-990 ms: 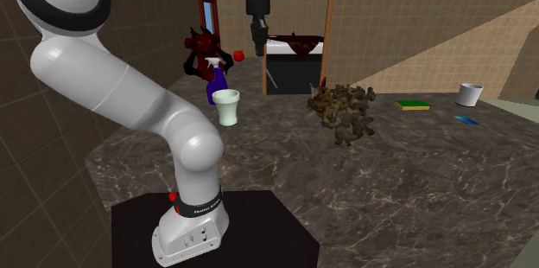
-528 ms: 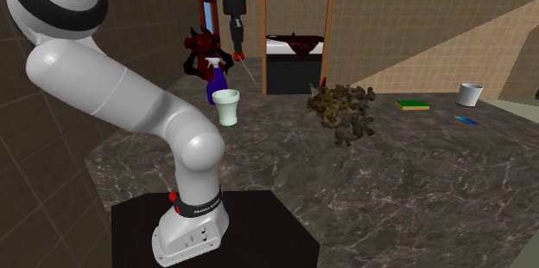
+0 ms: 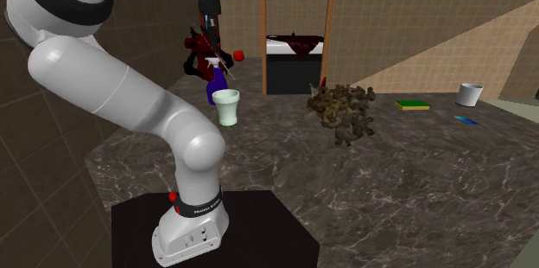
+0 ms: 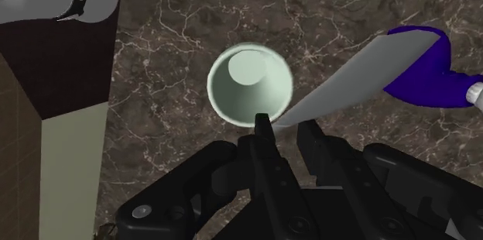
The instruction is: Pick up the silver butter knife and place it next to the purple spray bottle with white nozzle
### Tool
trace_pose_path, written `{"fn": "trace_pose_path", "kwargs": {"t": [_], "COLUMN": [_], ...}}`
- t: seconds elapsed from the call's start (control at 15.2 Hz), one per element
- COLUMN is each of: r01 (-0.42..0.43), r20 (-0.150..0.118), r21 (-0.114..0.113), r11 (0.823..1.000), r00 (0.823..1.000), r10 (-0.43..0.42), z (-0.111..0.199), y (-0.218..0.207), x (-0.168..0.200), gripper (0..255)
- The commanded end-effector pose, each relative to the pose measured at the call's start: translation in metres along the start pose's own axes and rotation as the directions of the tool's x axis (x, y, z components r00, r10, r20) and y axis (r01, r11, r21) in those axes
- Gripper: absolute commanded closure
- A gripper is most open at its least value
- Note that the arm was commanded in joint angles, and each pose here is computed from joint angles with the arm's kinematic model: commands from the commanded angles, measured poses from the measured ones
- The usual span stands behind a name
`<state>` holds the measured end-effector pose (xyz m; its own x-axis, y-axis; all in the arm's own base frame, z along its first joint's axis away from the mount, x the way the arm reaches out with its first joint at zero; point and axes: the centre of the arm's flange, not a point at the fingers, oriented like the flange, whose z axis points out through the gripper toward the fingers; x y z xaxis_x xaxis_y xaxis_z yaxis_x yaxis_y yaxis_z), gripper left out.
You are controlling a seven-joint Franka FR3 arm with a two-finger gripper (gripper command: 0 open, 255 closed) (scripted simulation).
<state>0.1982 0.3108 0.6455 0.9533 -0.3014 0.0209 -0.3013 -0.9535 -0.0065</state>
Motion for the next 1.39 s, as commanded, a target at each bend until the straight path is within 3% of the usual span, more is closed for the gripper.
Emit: {"fn": "trace_pose_path", "kwargs": {"t": [0.0, 0.86, 1.32], "r01": [-0.001, -0.001, -0.001], "r20": [0.001, 0.001, 0.001], "r21": [0.000, 0.000, 0.000], "r11": [1.000, 1.000, 1.000], "r00": [1.000, 1.000, 1.000], "r10": [0.001, 0.001, 0.001], "z": [-0.001, -0.003, 0.029], "y": [-0.020, -0.142, -0.148], "x": [-0.019, -0.140, -0.146], "gripper": [255, 255, 255]}}
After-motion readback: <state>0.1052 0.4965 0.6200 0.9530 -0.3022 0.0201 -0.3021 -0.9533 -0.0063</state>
